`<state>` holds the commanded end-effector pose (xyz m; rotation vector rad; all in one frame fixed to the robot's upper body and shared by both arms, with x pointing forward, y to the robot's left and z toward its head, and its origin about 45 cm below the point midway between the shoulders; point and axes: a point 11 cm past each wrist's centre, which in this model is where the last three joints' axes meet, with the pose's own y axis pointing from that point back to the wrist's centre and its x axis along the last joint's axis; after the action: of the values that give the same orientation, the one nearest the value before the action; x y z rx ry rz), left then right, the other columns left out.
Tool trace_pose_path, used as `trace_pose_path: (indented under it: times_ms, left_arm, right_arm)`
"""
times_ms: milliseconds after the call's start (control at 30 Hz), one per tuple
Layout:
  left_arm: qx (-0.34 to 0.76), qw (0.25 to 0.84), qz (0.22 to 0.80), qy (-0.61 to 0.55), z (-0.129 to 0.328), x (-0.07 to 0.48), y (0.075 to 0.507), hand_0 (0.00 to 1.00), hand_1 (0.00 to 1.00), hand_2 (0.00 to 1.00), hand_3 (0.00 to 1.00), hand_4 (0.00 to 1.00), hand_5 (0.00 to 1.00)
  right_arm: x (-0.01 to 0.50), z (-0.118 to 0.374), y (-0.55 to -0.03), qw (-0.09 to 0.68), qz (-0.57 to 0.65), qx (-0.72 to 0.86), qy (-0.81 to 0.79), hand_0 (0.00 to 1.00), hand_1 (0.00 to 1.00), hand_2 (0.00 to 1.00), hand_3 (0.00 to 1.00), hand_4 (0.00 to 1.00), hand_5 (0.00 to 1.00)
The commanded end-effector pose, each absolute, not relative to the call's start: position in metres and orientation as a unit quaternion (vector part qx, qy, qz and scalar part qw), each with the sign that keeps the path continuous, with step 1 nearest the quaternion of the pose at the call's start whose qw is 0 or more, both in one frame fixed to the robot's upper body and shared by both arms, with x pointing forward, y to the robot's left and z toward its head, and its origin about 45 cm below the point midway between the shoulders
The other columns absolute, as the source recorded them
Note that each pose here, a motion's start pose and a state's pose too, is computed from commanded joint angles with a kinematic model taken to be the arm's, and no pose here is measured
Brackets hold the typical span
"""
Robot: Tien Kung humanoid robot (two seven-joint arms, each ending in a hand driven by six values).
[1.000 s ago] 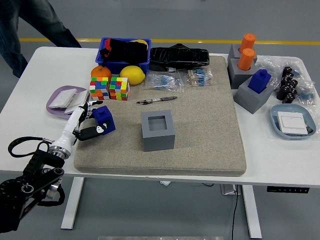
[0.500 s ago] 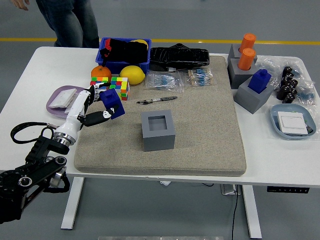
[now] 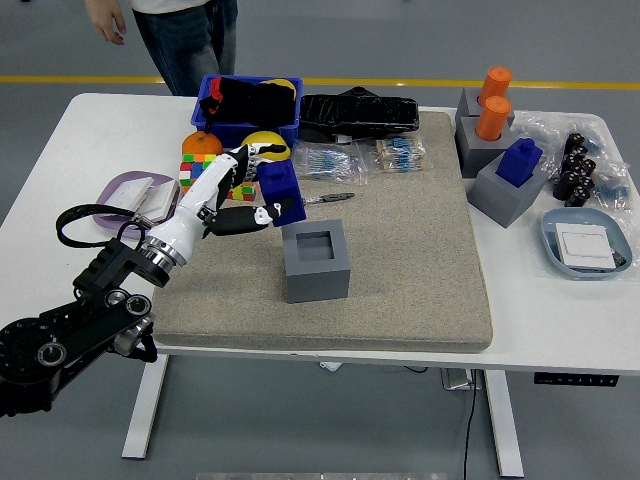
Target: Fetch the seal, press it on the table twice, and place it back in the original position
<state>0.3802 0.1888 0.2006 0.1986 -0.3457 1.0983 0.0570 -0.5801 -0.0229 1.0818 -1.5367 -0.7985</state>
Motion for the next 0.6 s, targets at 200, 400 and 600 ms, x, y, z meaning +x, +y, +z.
trace_pose_path:
  times_ms: [200,400,600]
  left_arm:
    - [0.104,0.848,0.492,-0.167,0.204,0.384,0.175,0.665,0.506,0.539,0.788,0.620,0.002]
    - [0.108,0.852,0.485,-0.168,0.200,0.384,0.167,0.664,0.506,0.539,0.788,0.623,0.002]
    - [0.118,0.852,0.483,-0.162,0.189,0.381,0.167,0.664,0.506,0.539,0.787,0.626,0.002]
  right_arm:
    - [0.059,-0.022,-0.581,0.522,-0.332,0.453,-0.643,0.923,0.825,0.830,0.851,0.998,0.813]
    - [0.059,-0.022,-0.581,0.521,-0.333,0.452,-0.643,0.923,0.824,0.830,0.853,0.998,0.812]
    - [0.058,-0.022,-0.580,0.522,-0.333,0.452,-0.642,0.923,0.825,0.830,0.853,0.998,0.812]
